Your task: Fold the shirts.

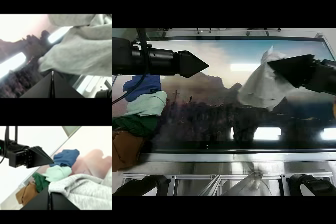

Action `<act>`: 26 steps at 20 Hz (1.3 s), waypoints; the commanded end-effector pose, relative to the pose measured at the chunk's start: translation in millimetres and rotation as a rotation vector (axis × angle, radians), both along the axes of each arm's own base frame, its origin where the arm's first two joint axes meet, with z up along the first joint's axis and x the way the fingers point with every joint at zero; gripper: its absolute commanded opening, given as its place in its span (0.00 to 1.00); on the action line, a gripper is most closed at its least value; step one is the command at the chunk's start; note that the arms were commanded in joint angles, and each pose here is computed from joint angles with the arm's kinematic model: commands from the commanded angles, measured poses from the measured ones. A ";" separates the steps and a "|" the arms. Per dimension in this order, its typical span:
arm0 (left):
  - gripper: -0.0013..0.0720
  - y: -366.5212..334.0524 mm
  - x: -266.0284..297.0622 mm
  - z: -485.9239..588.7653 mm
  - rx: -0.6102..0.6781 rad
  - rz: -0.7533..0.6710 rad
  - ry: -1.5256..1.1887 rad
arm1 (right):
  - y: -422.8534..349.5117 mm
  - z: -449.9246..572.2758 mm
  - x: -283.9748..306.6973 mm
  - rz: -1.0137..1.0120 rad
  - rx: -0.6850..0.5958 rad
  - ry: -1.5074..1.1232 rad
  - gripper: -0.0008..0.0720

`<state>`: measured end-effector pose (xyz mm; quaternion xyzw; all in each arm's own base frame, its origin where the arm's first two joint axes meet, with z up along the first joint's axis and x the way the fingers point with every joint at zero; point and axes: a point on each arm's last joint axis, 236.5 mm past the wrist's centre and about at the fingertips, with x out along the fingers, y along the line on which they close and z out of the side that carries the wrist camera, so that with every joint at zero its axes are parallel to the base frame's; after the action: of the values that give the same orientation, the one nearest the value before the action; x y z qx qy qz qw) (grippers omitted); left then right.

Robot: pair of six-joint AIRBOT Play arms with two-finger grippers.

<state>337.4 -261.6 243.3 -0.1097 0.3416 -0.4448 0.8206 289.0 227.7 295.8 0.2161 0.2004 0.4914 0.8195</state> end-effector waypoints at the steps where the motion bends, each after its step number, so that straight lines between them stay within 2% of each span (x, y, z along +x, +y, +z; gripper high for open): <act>1: 0.06 -7.2 -11.2 -12.6 0.030 -0.057 0.057 | 34.7 -44.6 4.3 0.085 -0.057 0.103 0.03; 2: 0.06 -13.4 -15.1 -33.0 0.052 -0.088 0.114 | 44.8 -74.9 8.8 0.102 -0.104 0.157 0.03; 3: 0.06 -17.4 -18.8 -56.4 0.074 -0.110 0.177 | 50.9 -112.2 14.0 0.104 -0.157 0.248 0.23; 4: 0.17 -18.4 -25.0 -85.1 0.102 -0.132 0.256 | 50.9 -152.3 18.9 0.095 -0.218 0.361 0.52; 5: 0.46 -16.4 -32.0 -111.3 0.132 -0.150 0.332 | 46.4 -187.2 19.6 0.096 -0.283 0.452 0.55; 6: 0.62 -9.6 -37.5 -137.4 0.169 -0.156 0.403 | 36.1 -220.1 18.9 0.094 -0.367 0.528 0.55; 7: 0.74 0.0 -42.0 -159.9 0.198 -0.153 0.468 | 22.3 -243.8 18.3 0.080 -0.439 0.586 0.55; 9: 0.91 23.4 -42.0 -191.3 0.209 -0.103 0.571 | -16.8 -271.0 22.9 0.007 -0.547 0.664 0.55; 11: 0.93 53.6 -43.3 -218.6 0.205 -0.028 0.668 | -64.6 -291.1 22.4 -0.096 -0.633 0.751 0.55; 12: 0.93 68.4 -47.2 -233.9 0.197 0.012 0.724 | -85.4 -304.4 16.9 -0.143 -0.650 0.804 0.62; 13: 0.99 82.3 -50.2 -247.8 0.186 0.056 0.771 | -98.0 -318.8 9.1 -0.175 -0.639 0.858 0.75; 16: 0.99 126.2 -45.5 -282.4 0.145 0.203 0.813 | -110.7 -368.3 -13.0 -0.246 -0.580 0.972 0.75; 20: 0.99 167.3 -31.6 -306.8 0.123 0.356 0.782 | -88.4 -397.2 -20.5 -0.210 -0.463 1.055 0.73; 21: 0.99 171.3 -27.8 -309.0 0.128 0.370 0.762 | -81.4 -400.5 -19.3 -0.190 -0.429 1.069 0.69; 24: 0.97 172.5 -17.2 -314.1 0.138 0.372 0.749 | -53.2 -396.4 -6.3 -0.144 -0.276 1.072 0.70; 26: 0.97 166.5 -14.1 -324.5 0.144 0.343 0.785 | -38.7 -393.8 -1.7 -0.124 -0.217 1.070 0.70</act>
<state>315.9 -96.8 -68.8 -0.2707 0.6295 -0.2039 0.6992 275.5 168.8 -100.3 0.3170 0.6507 0.2179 0.6547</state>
